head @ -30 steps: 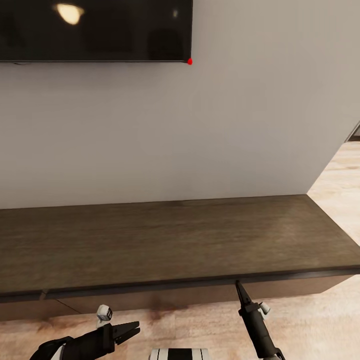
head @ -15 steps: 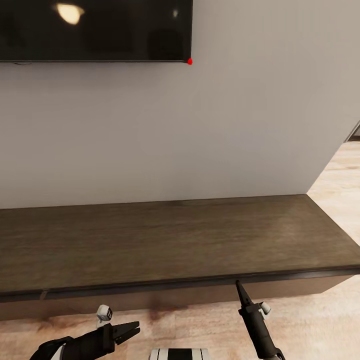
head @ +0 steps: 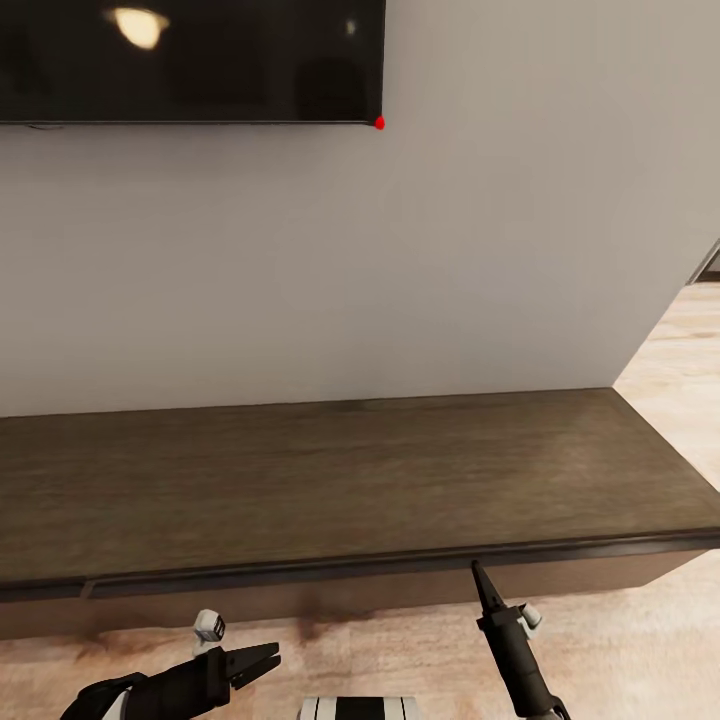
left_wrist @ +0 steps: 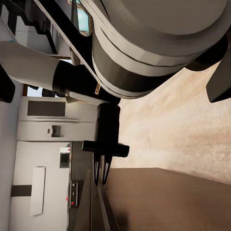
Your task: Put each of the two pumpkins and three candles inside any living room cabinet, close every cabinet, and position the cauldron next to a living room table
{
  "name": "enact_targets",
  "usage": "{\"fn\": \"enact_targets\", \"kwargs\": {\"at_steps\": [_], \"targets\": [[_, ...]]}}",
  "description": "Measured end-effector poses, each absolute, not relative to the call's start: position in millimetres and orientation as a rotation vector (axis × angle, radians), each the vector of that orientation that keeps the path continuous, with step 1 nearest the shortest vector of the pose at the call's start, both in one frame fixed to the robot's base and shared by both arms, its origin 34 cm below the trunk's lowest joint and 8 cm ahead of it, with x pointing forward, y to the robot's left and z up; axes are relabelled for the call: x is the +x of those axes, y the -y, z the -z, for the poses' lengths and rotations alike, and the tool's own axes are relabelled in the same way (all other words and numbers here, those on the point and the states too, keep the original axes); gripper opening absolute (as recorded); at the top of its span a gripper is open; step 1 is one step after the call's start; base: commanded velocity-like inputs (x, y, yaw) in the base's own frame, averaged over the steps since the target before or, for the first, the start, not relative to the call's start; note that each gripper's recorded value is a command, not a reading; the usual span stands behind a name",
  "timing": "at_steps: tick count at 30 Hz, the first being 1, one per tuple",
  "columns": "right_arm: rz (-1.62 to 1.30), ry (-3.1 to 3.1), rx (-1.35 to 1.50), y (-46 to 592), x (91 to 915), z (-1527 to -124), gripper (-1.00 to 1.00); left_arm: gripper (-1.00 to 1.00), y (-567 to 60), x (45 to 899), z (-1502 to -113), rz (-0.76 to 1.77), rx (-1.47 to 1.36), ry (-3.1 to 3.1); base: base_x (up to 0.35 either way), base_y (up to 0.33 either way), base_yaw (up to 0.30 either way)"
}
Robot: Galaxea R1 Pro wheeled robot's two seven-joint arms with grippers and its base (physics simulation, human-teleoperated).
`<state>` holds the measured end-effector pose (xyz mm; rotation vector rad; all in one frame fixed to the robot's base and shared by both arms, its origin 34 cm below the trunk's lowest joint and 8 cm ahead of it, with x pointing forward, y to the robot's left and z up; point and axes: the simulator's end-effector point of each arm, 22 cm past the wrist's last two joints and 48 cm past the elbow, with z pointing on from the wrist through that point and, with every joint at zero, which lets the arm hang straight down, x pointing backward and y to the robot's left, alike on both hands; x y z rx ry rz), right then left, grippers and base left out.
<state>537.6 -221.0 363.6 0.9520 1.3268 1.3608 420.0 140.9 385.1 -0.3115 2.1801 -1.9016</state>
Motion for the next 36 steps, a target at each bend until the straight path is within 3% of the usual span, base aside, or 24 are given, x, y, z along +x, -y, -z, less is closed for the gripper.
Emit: {"fn": "enact_targets", "kwargs": {"at_steps": [24,36], "targets": [[-1.357,-1.334,0.947,221.3,540.4,-363.7,-1.00,1.00,-141.6,420.0,-384.9,1.900,-0.311,-2.181,-0.020,0.000,0.000],[-1.345,-1.338,0.951,223.2,545.9,-363.5,-1.00,1.00,-141.6,419.9,-384.8,1.900,-0.312,-2.182,-0.135,0.000,0.000]]}}
